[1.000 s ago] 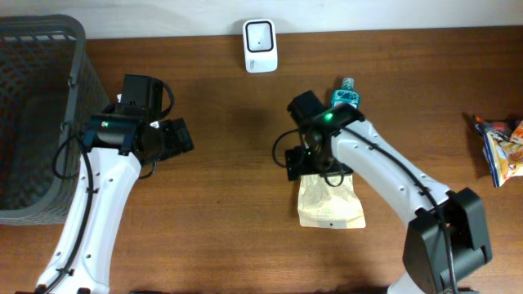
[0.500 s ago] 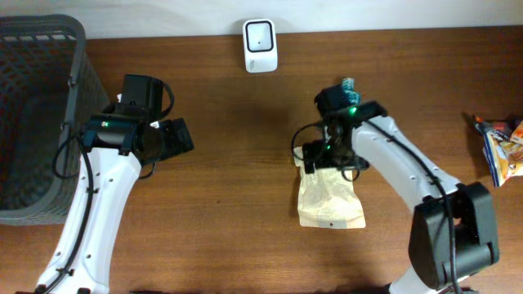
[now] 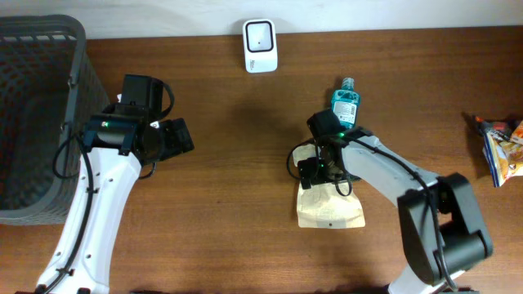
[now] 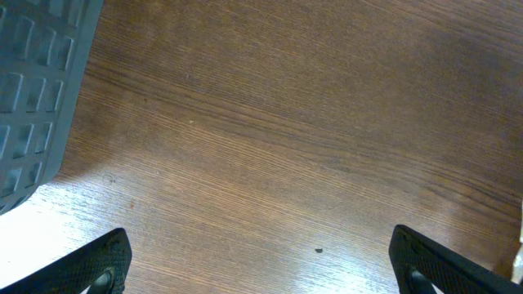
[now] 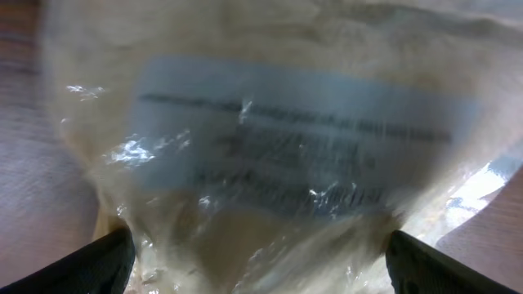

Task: Scan the item barcode

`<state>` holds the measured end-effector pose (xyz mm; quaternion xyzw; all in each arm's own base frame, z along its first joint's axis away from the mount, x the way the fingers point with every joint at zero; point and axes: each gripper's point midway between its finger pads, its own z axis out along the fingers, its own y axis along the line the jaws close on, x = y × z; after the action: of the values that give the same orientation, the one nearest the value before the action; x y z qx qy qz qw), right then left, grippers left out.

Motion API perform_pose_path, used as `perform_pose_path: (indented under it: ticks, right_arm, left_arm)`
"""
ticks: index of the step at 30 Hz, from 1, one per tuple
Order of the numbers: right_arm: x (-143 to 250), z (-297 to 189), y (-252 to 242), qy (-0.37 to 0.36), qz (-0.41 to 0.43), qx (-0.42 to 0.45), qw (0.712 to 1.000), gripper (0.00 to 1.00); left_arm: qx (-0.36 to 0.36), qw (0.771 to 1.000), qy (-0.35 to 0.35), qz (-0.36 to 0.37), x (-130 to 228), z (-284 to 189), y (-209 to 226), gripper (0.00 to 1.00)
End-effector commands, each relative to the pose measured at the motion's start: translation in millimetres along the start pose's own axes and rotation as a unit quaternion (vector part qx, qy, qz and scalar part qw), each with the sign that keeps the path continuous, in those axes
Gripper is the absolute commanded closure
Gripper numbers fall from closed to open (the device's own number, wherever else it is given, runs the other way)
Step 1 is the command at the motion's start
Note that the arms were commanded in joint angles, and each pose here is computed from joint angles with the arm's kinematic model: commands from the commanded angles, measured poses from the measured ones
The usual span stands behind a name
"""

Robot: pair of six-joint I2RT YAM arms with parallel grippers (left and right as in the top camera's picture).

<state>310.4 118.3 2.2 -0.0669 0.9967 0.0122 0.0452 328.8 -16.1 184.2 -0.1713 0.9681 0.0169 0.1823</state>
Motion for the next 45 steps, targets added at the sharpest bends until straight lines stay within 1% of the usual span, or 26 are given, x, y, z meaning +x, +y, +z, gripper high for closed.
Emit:
perform_pose_path:
  ticks: [1,2,3,5,6,8,9,13,14,15,16,17,19,20,21,22,28,29,30,34,40,45]
  right_arm:
    - [18,29,-9,0.045,-0.005,0.026,0.999,0.03]
    - [21,34,-10,0.054,-0.005,0.029,0.998,0.04]
    - [23,37,-11,0.060,-0.005,0.030,0.998,0.07]
    - [26,38,-12,0.066,-0.005,0.033,0.997,0.24]
    - [26,37,-12,0.067,-0.005,0.033,0.997,0.29]
    - [24,34,-11,0.068,-0.005,0.033,0.997,0.45]
    - [24,32,-11,0.070,-0.005,0.033,0.997,0.49]
    - [16,16,-9,0.077,-0.006,0.035,0.996,0.53]
    - [13,12,-9,0.076,-0.006,0.035,0.996,0.56]
    - [8,7,-8,0.075,-0.006,0.035,0.997,0.61]
    - [4,2,-7,0.072,-0.006,0.034,0.997,0.64]
    - [-4,-6,-4,0.067,-0.005,0.030,0.997,0.65]
    - [-7,-9,-3,0.064,-0.005,0.029,0.998,0.67]
    - [-8,-10,-3,0.063,-0.005,0.029,0.998,0.69]
    - [-8,-10,-3,0.063,-0.005,0.029,0.998,0.75]
    - [-8,-10,-3,0.063,-0.005,0.029,0.998,0.77]
    - [-8,-13,-3,0.066,-0.005,0.029,0.997,0.80]
    - [-12,-15,-2,0.061,-0.005,0.028,0.998,0.80]
    - [-19,-21,0,0.053,-0.005,0.026,0.998,0.83]
    - [-42,-41,11,0.026,-0.008,0.002,1.000,0.84]
    - [-99,-84,29,-0.068,-0.008,-0.031,0.997,0.84]
    - [-158,-132,61,-0.180,-0.015,-0.110,0.977,0.85]
  left_arm:
    - [-0.001,1.000,-0.012,-0.010,-5,-6,3,0.01]
    - [-0.001,1.000,-0.012,-0.010,-5,-6,3,0.01]
    - [-0.001,1.000,-0.012,-0.010,-5,-6,3,0.01]
    - [-0.001,1.000,-0.012,-0.010,-5,-6,3,0.01]
    - [-0.001,1.000,-0.012,-0.010,-5,-6,3,0.01]
    - [-0.001,1.000,-0.012,-0.010,-5,-6,3,0.01]
    - [-0.001,1.000,-0.012,-0.010,-5,-6,3,0.01]
    - [-0.001,1.000,-0.012,-0.010,-5,-6,3,0.01]
    - [-0.001,1.000,-0.012,-0.010,-5,-6,3,0.01]
    - [-0.001,1.000,-0.012,-0.010,-5,-6,3,0.01]
    - [-0.001,1.000,-0.012,-0.010,-5,-6,3,0.01]
    - [-0.001,1.000,-0.012,-0.010,-5,-6,3,0.01]
    - [-0.001,1.000,-0.012,-0.010,-5,-6,3,0.01]
    - [-0.001,1.000,-0.012,-0.010,-5,-6,3,0.01]
    - [-0.001,1.000,-0.012,-0.010,-5,-6,3,0.01]
    - [-0.001,1.000,-0.012,-0.010,-5,-6,3,0.01]
    - [-0.001,1.000,-0.012,-0.010,-5,-6,3,0.01]
    - [-0.001,1.000,-0.012,-0.010,-5,-6,3,0.01]
    - [-0.001,1.000,-0.012,-0.010,-5,-6,3,0.01]
    - [-0.001,1.000,-0.012,-0.010,-5,-6,3,0.01]
    - [-0.001,1.000,-0.012,-0.010,-5,-6,3,0.01]
    - [-0.001,1.000,-0.012,-0.010,-5,-6,3,0.01]
